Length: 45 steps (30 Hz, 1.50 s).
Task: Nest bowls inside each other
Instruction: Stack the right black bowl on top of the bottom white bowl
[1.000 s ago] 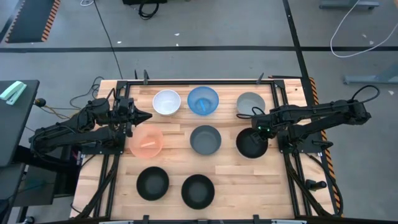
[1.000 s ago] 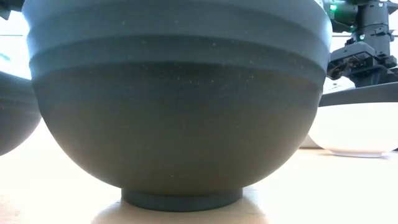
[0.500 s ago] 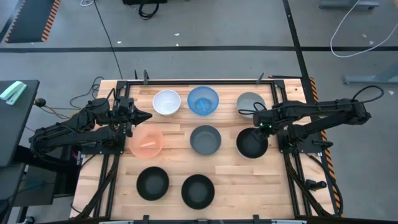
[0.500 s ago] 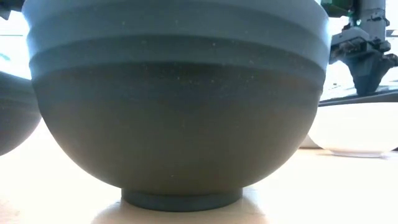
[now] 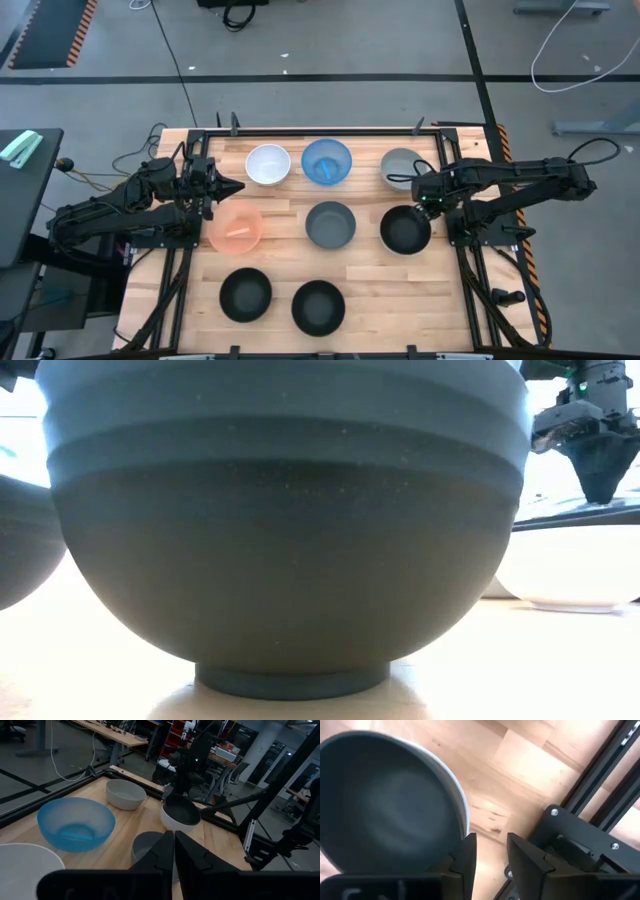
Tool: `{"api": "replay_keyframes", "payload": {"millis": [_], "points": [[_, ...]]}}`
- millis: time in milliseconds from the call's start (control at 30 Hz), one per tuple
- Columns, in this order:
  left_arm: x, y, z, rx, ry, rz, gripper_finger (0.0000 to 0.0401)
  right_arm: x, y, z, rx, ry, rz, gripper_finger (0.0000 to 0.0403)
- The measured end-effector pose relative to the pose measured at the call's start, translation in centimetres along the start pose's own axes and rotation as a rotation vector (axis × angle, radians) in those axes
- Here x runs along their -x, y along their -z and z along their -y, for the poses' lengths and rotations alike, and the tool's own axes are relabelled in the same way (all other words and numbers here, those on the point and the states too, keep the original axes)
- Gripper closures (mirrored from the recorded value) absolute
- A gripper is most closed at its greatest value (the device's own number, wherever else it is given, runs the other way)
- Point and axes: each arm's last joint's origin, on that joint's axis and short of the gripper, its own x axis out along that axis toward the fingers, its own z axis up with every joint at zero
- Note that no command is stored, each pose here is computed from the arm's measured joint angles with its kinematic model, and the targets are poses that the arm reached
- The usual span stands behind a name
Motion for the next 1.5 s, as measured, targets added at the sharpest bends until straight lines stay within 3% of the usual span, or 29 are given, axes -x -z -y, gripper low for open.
{"api": "replay_keyframes", "payload": {"millis": [167,367,800,1167,1500], "points": [[0.0,0.0,0.0,-0.001,0.0,0.0,0.0388,-0.2,-0.3,-0.6,0.034,-0.028,0.016,0.0315],[0.0,0.0,0.0,-0.001,0.0,-0.001,0.0387,-0.3,-0.6,-1.0,0.067,-0.038,0.043,0.0394],[0.0,0.0,0.0,0.02,0.0,-0.001,0.039,-0.5,-0.7,-1.1,0.065,-0.041,0.061,0.0399],[0.0,0.0,0.0,0.03,0.0,-0.001,0.0375,-3.1,-0.5,-1.2,0.063,-0.058,0.033,0.0401],[0.0,0.0,0.0,0.028,0.0,-0.001,0.039,-2.7,-0.5,-1.2,0.085,-0.055,0.034,0.0402]]}}
